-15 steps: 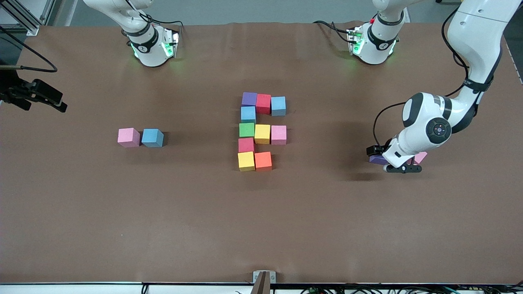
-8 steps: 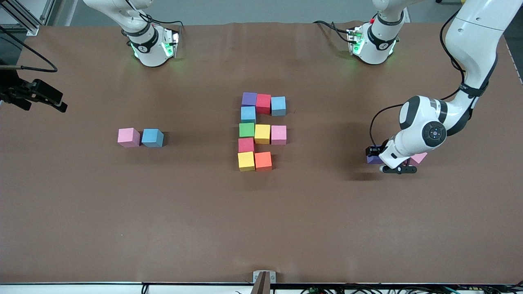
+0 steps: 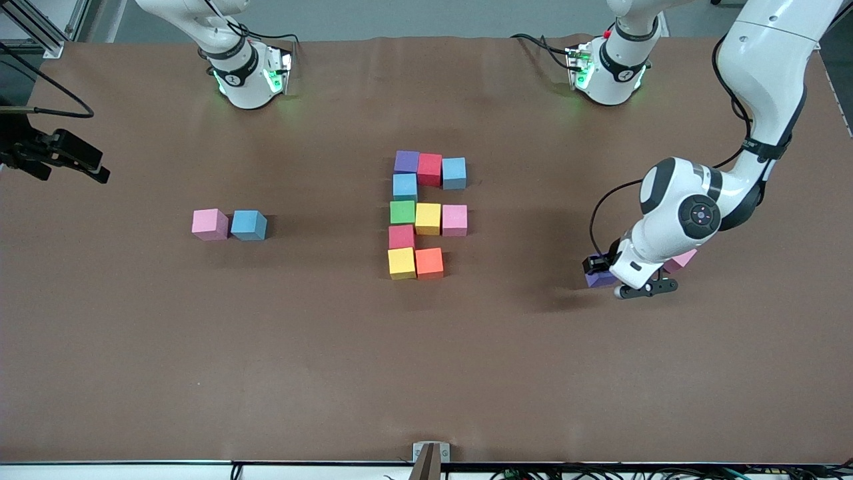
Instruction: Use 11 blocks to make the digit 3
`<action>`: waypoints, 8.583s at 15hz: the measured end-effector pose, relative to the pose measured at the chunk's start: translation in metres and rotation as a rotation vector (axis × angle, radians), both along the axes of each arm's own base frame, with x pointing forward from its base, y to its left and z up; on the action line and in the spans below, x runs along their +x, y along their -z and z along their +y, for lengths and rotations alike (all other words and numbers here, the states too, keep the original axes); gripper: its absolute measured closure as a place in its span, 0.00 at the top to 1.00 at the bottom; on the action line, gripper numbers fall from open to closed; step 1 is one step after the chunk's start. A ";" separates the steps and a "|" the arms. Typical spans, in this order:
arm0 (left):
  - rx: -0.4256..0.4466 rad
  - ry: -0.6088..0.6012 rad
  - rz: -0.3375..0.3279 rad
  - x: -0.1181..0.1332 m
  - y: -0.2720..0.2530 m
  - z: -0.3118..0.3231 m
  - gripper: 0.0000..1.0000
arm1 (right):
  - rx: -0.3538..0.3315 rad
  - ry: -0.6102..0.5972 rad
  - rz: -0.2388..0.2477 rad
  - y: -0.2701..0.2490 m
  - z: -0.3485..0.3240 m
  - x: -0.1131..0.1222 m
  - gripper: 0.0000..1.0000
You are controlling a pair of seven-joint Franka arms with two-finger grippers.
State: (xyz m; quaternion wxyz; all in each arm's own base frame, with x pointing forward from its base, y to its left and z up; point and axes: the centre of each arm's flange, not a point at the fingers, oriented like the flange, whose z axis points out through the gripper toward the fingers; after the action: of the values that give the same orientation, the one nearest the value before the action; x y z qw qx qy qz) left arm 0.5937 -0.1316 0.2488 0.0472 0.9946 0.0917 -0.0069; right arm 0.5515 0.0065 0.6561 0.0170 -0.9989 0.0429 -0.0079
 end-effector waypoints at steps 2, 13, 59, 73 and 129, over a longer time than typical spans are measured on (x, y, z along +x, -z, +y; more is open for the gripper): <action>-0.005 -0.065 0.000 0.010 -0.011 -0.015 0.57 | 0.000 0.000 0.000 0.000 0.000 0.000 1.00; -0.075 -0.600 0.103 0.062 -0.034 -0.158 0.57 | 0.000 0.000 0.000 0.000 0.000 0.000 1.00; -0.098 -1.405 0.089 -0.067 0.059 -0.309 0.57 | 0.000 -0.002 0.000 0.000 0.001 0.000 1.00; -0.112 -1.397 0.092 -0.064 0.060 -0.318 0.57 | 0.000 -0.002 0.000 0.000 0.001 0.000 1.00; 0.189 -0.125 -0.012 -0.002 -0.374 0.058 1.00 | 0.000 -0.005 0.000 0.000 0.002 0.000 1.00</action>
State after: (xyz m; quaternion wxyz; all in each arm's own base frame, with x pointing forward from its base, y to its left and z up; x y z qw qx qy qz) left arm 0.5912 -0.0738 0.6228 -0.0459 0.9870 0.1536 0.0108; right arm 0.5516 0.0086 0.6560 0.0170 -0.9990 0.0406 -0.0077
